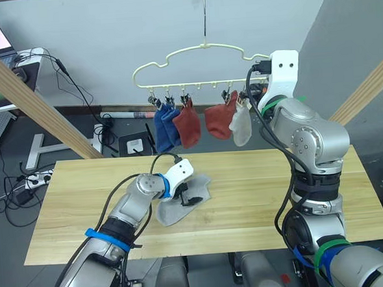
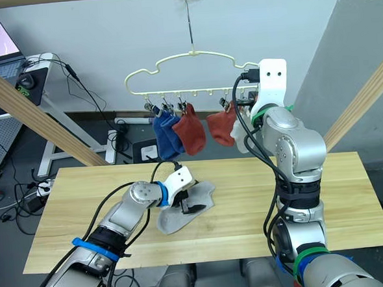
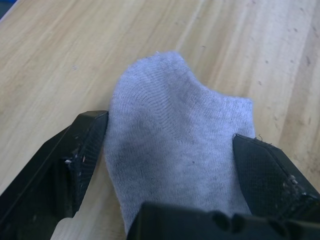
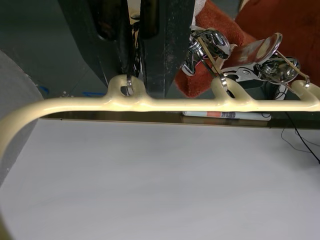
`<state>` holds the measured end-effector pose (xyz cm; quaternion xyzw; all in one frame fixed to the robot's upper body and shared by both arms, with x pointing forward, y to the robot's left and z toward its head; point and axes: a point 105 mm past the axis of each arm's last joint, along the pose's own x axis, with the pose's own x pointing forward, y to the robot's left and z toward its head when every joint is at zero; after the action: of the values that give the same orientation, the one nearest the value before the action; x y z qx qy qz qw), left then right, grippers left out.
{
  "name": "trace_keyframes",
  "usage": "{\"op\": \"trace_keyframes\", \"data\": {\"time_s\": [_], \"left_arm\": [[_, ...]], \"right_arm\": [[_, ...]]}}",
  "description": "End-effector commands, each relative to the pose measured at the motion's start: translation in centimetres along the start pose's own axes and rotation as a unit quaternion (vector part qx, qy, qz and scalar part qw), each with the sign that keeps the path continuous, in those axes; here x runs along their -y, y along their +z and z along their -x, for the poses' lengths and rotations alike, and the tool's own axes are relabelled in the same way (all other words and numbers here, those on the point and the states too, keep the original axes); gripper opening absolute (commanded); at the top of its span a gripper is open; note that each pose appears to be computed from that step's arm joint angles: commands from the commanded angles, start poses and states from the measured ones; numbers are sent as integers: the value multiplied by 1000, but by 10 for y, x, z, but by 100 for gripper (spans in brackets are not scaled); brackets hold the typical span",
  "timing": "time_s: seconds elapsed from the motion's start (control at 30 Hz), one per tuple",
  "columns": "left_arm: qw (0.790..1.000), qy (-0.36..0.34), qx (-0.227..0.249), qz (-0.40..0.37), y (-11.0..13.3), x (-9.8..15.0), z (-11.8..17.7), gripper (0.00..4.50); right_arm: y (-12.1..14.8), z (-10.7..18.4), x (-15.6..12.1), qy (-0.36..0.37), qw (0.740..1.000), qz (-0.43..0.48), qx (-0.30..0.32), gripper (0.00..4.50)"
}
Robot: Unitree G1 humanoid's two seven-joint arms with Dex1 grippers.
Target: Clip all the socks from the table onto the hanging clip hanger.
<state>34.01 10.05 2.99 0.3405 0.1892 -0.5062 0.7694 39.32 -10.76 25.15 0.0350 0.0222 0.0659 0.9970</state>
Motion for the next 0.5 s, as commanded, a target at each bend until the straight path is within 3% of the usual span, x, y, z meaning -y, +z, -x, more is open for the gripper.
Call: {"op": "trace_keyframes", "data": {"time_s": [0.03,0.5], "left_arm": [[1000,-20,-18,-16,-9,13,-4,449],[1000,-8,-12,0,-8,7,-4,23]], "right_arm": [[20,7,-4,7,999,-1,39,0],[20,6,-4,8,999,0,38,0]]}}
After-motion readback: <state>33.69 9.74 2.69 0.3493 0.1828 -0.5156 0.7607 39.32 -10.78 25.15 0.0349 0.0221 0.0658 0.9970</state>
